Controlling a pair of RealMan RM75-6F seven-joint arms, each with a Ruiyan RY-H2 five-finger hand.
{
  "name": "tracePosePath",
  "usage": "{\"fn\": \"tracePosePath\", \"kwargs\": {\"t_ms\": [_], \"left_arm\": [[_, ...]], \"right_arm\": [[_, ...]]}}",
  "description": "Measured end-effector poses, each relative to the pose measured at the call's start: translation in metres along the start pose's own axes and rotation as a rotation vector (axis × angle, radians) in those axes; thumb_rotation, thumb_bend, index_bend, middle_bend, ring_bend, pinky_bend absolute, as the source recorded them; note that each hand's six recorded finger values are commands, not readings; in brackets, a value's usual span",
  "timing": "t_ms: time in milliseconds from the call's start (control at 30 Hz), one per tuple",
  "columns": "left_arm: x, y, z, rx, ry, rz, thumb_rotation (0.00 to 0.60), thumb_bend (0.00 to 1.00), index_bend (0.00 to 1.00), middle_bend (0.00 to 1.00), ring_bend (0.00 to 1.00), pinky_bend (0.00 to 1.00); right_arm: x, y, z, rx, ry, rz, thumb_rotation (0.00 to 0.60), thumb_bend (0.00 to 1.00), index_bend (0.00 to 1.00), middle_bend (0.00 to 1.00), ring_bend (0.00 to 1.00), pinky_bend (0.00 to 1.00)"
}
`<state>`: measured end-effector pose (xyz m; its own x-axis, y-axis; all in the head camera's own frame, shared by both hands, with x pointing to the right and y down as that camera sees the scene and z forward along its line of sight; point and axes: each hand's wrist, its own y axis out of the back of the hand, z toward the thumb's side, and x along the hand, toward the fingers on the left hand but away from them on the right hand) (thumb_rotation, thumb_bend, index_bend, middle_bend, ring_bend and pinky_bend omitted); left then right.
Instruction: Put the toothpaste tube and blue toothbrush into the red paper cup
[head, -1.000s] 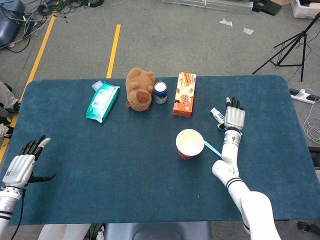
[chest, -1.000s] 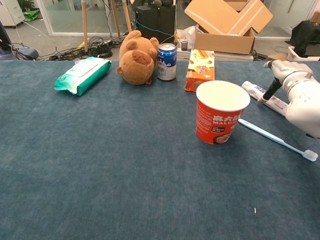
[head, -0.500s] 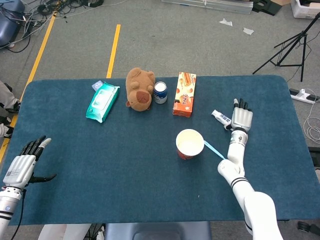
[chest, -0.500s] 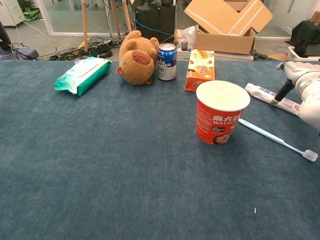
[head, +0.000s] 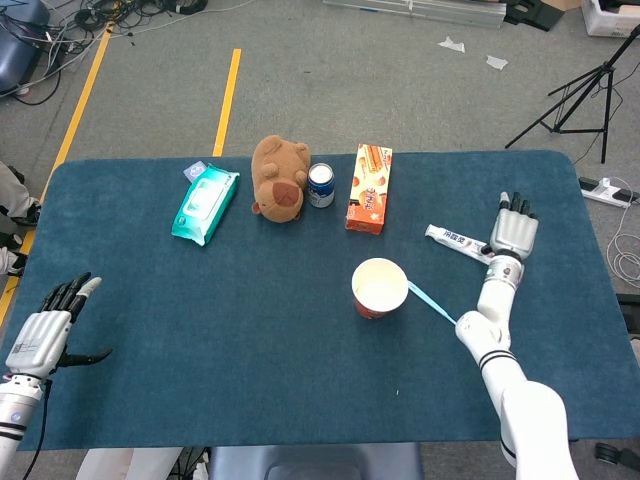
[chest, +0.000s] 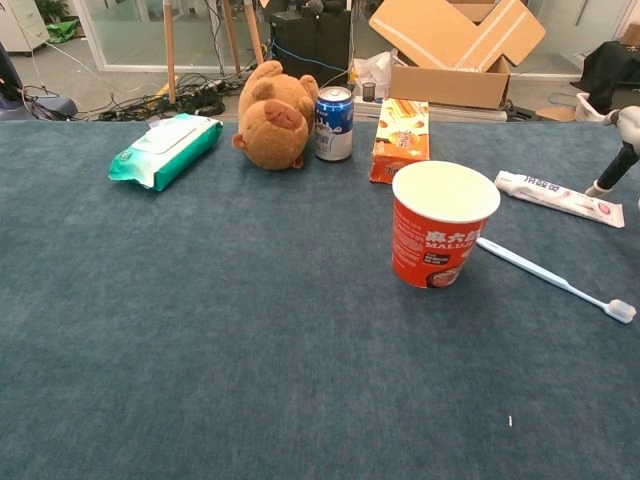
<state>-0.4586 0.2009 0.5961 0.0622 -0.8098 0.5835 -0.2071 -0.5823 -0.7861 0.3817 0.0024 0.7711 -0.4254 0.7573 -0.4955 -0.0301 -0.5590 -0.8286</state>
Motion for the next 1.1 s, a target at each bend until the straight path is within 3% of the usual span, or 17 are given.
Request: {"fn": "tracePosePath", "kwargs": {"t_ms": [333,533,667,967,1100], "left_arm": [[0.0,-0.001,0.001,0.002,-0.002,-0.001,0.6,0.0,0.0,0.01,0.0,0.0],[-0.002,0.0,-0.002,-0.008,0.008,0.003,0.6,0.0,0.0,0.01,0.0,0.0],[-0.002,0.0,-0.005,-0.013,0.015,0.002,0.6,0.0,0.0,0.01,0.0,0.0],[-0.005,0.001,-0.007,-0.02,0.019,0.005,0.6,0.0,0.0,0.01,0.0,0.0],[-0.006,0.001,-0.008,-0.023,0.023,0.005,0.6,0.0,0.0,0.01,0.0,0.0]], "right_arm": [[0.011,0.002,0.028,-0.033,0.109,-0.045,0.6,0.0,0.0,0.0,0.0,0.22],[0.018,-0.002,0.046,-0.073,0.16,-0.025,0.6,0.0,0.01,0.0,0.0,0.22],[0.022,-0.005,0.056,-0.079,0.187,-0.009,0.6,0.0,0.1,0.0,0.0,0.22],[0.027,-0.014,0.075,-0.06,0.227,0.069,0.6,0.19,0.22,0.0,0.0,0.22],[0.028,-0.015,0.081,-0.052,0.235,0.09,0.6,0.22,0.27,0.0,0.0,0.22]]}}
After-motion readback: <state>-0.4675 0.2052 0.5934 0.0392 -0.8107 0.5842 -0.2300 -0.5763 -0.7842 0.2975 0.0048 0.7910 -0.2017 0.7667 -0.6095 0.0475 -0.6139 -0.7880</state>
